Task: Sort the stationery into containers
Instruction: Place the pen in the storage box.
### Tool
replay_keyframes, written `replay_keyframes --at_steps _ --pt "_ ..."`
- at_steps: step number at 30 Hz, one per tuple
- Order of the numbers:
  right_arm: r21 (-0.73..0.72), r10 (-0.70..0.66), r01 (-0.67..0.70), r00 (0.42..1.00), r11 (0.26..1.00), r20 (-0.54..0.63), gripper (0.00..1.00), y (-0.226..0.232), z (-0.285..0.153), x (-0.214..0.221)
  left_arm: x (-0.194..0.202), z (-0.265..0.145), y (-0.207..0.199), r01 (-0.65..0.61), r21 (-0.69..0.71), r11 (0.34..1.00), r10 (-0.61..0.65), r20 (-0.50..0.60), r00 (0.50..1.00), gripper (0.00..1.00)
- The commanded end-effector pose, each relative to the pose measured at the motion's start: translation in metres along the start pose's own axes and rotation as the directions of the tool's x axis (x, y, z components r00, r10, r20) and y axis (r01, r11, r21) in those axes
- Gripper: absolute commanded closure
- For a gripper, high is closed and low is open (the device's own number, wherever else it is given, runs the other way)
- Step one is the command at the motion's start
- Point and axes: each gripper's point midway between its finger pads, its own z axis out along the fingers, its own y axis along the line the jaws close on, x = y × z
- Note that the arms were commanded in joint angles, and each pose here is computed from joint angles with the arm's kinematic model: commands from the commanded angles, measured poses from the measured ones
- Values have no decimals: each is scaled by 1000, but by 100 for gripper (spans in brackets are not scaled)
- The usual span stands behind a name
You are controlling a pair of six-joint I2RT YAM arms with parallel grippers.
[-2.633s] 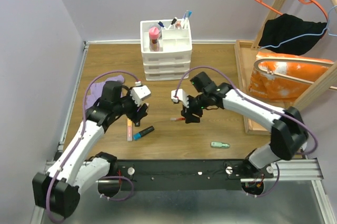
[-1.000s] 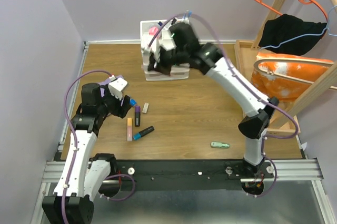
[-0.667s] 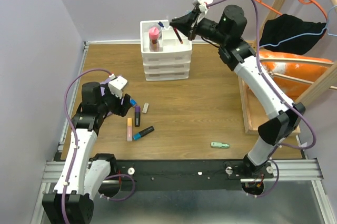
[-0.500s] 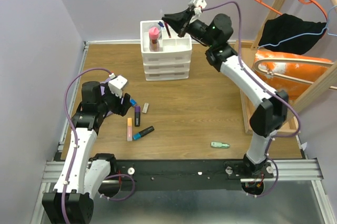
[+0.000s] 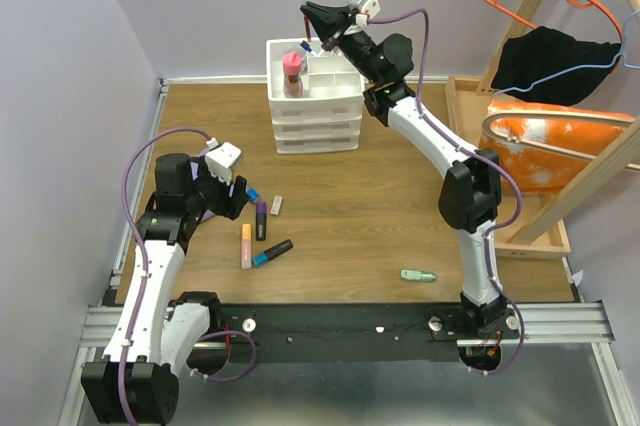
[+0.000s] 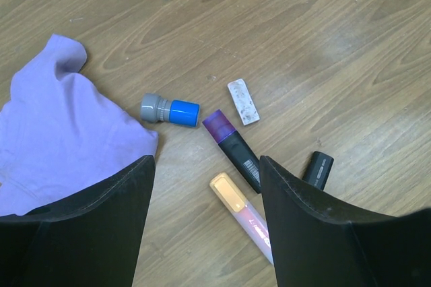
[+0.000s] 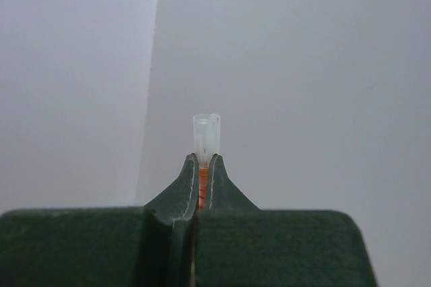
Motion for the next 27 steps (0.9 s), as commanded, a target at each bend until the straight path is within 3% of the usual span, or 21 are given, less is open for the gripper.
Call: replay_keyframes --at_steps 1,13,22,25,26,27 --pt "51 -83 84 996 995 -6 100 -12 5 26 1 5 1 25 6 1000 -25 12 1000 28" --pt "79 -109 125 977 989 -182 100 -17 -16 113 4 9 8 63 -6 998 -62 12 998 28" --pt "96 -119 148 959 984 -259 99 -20 -31 126 3 9 6 74 -4 997 -74 17 997 28" --pt "104 -126 156 960 982 -252 88 -19 -37 120 3 8 6 80 -5 997 -80 23 997 28" --pt "110 -127 155 965 982 -228 77 -20 -34 105 3 8 7 80 -8 997 -80 24 997 28" --pt "109 -124 150 968 983 -219 71 -19 -34 100 2 7 6 79 -7 997 -79 25 997 28"
